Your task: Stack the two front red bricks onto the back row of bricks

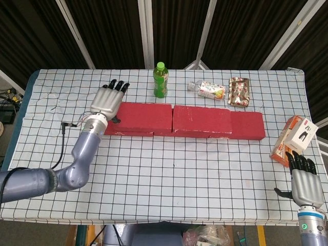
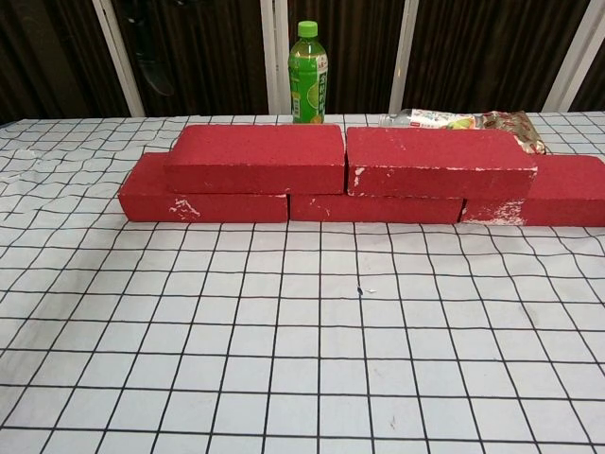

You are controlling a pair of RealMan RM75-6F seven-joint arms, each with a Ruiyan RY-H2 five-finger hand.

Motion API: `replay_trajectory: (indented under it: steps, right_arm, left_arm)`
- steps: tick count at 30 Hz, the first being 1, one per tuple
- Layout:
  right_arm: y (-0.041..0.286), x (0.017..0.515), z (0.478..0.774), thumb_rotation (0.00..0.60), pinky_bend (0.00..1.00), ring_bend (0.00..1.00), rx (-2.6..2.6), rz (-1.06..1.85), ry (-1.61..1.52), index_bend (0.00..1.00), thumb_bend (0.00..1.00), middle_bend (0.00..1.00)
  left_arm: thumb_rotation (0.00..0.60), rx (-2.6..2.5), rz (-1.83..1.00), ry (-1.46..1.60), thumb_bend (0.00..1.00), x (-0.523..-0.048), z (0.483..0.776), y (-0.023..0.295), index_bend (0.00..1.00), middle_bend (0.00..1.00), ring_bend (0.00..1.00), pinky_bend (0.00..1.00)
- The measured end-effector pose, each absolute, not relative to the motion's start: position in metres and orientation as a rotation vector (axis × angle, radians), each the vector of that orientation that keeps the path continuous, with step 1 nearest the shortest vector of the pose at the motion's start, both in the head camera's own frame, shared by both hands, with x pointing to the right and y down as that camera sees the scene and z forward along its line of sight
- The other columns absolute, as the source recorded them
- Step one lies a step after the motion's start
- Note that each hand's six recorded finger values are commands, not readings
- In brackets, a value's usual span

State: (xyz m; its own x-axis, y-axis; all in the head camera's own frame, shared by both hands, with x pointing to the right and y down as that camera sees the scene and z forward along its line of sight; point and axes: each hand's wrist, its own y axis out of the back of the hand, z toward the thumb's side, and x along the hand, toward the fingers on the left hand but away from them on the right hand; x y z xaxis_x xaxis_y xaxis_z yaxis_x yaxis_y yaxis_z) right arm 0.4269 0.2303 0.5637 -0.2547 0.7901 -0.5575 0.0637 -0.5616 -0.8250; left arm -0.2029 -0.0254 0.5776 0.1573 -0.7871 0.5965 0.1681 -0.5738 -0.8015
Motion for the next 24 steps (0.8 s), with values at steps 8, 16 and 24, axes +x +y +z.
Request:
replay_trajectory:
  steps: [8, 16, 24]
  right_arm:
    - [0.229, 0.423, 0.568, 0.600, 0.00, 0.00, -1.503, 1.864, -1.039, 0.02, 0.13, 0.00]
    - [0.229, 0.422, 0.569, 0.600, 0.00, 0.00, -1.503, 1.867, -1.040, 0.02, 0.13, 0.00]
    - [0.229, 0.423, 0.570, 0.600, 0.00, 0.00, -1.503, 1.872, -1.039, 0.02, 0.13, 0.00]
  left_arm:
    - [0.600, -1.572, -1.657, 0.623, 0.03, -0.297, 0.581, -0.016, 0.21, 0.16, 0.05, 0.22]
    - [0.600, -1.561, -1.735, 0.595, 0.03, -0.319, 0.616, -0.018, 0.21, 0.17, 0.05, 0.22]
    - [0.600, -1.593, -1.759, 0.524, 0.03, -0.304, 0.655, -0.007, 0.21, 0.16, 0.05, 0.22]
